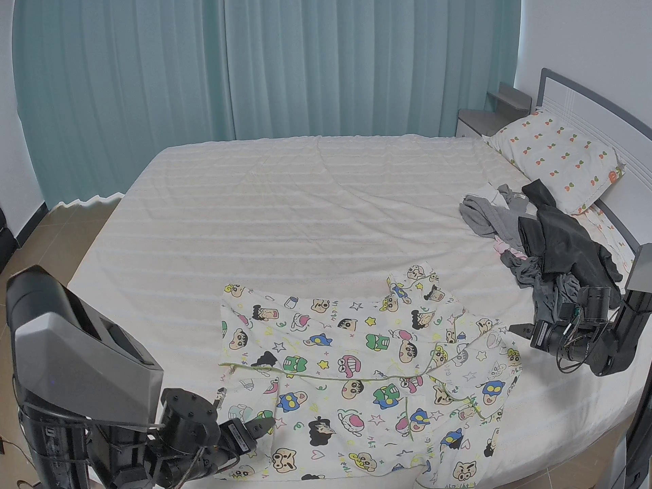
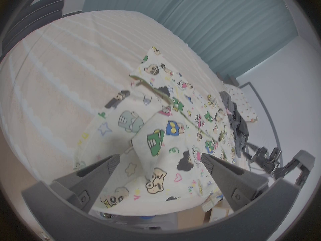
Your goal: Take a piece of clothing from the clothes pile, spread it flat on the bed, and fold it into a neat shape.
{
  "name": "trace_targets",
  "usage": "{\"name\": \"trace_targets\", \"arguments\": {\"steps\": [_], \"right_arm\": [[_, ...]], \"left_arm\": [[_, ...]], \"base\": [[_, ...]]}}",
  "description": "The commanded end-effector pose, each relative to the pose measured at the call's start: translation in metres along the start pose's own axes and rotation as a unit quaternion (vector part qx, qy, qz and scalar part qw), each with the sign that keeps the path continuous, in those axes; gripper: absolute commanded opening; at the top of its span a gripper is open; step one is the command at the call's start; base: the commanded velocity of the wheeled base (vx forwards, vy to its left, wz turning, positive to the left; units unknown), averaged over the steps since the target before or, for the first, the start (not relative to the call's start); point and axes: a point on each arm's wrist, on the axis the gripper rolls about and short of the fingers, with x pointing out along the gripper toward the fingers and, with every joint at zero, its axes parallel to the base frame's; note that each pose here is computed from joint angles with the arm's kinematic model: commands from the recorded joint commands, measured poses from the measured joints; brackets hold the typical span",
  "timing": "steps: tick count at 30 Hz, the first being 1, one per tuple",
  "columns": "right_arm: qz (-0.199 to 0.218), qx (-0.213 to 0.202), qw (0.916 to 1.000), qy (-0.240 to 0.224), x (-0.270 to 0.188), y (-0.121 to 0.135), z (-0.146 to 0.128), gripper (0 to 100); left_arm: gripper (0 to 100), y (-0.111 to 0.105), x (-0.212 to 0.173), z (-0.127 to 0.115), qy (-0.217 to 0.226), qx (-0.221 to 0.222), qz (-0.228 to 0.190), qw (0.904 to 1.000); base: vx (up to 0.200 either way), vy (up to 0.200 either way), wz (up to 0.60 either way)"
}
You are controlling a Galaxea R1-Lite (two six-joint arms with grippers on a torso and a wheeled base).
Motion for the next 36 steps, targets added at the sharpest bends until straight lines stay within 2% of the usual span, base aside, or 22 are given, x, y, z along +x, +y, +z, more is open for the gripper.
{"name": "trace_targets", "arguments": {"steps": [1,3,4,8,13,21,22,28,32,36], "right_arm": [[0.006,0.011,0.9999,0.009,-0.003,0.000,-0.006,100],[0.008,0.013,0.9998,0.009,-0.003,0.000,-0.006,100],[0.019,0.029,0.9994,0.010,-0.006,0.002,-0.005,100],[0.025,0.033,0.9991,0.012,-0.007,0.005,-0.005,100],[0.028,0.030,0.9991,0.012,-0.007,0.007,-0.006,100],[0.039,0.022,0.9990,-0.003,-0.010,0.010,-0.009,100],[0.039,0.022,0.9990,-0.001,-0.010,0.010,-0.010,100],[0.039,0.022,0.9990,0.000,-0.011,0.010,-0.011,100],[0.038,0.023,0.9990,0.002,-0.013,0.010,-0.012,100],[0.038,0.023,0.9990,0.003,-0.015,0.010,-0.015,100]], "left_arm": [[100,0.008,0.013,-0.015,0.021,0.031,0.032,0.9988],[100,0.007,0.014,-0.015,0.020,0.033,0.032,0.9988],[100,0.004,0.022,-0.014,-0.005,0.052,0.036,0.9980],[100,-0.005,0.037,-0.011,-0.031,0.056,0.025,0.9976],[100,-0.012,0.045,-0.006,-0.044,0.050,0.011,0.9978],[100,-0.009,0.053,-0.007,-0.046,0.048,0.018,0.9976],[0,-0.008,0.053,-0.006,-0.049,0.048,0.022,0.9974],[0,-0.004,0.050,-0.005,-0.082,0.047,0.053,0.9941],[0,0.001,0.049,0.004,-0.127,0.035,0.084,0.9877],[0,0.005,0.050,0.012,-0.150,0.024,0.098,0.9835]], "base": [[0.000,0.000,0.00],[0.000,0.000,0.00],[0.000,0.000,0.00],[0.000,0.000,0.00],[0.000,0.000,0.00],[0.000,0.000,0.00],[0.000,0.000,0.00],[0.000,0.000,0.00],[0.000,0.000,0.00],[0.000,0.000,0.00]]}}
